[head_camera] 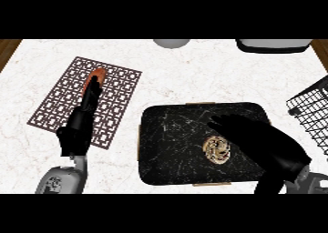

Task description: Pick the cupcake from the tray and place it in the tiered basket

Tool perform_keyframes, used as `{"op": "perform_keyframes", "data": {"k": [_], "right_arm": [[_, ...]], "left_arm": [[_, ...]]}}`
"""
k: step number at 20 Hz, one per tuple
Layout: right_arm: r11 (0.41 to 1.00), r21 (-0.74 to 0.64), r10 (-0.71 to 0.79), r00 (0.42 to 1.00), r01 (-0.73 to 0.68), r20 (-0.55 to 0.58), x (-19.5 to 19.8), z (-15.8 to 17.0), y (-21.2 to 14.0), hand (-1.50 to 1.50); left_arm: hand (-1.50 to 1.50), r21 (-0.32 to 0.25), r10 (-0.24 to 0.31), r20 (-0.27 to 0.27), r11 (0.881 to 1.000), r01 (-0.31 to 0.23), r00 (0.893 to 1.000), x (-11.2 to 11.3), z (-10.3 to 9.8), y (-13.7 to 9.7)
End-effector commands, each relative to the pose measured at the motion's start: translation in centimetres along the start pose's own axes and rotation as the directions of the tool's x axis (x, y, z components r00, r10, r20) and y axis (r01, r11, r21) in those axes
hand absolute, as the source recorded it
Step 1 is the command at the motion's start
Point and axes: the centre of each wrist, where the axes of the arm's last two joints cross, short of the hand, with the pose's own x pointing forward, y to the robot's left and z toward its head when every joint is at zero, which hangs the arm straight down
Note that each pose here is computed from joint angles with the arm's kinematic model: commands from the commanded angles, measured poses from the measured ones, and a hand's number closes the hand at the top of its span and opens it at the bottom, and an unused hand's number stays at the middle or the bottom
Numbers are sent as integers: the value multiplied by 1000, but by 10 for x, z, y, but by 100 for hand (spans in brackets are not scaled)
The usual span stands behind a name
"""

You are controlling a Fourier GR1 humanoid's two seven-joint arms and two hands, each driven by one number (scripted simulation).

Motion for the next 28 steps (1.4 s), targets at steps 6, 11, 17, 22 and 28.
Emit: {"op": "perform_keyframes", "data": {"k": [6, 11, 17, 22, 28], "right_arm": [[1000, 28, -13, 1000, 13, -12, -2, -27, 27, -150], [1000, 25, -16, 1000, 16, -27, -13, -31, 20, -150], [999, 25, -24, 1000, 25, -4, -5, -38, 28, -150], [999, 36, -38, 999, 38, 2, 6, -44, 49, -150], [996, 1, -88, 996, 88, 8, -5, -49, 54, -150]], "left_arm": [[0, -11, 3, 3, 1000, -3, 1000, 4, 12, -6], [0, 5, -2, 1, 1000, 2, 1000, -2, 2, 7], [0, 9, 2, -9, 1000, -2, 1000, 13, 0, 11], [0, 0, -2, -10, 1000, 2, 1000, 3, -1, 4], [0, 5, -11, -12, 1000, 11, 1000, -30, -3, 7]]}}
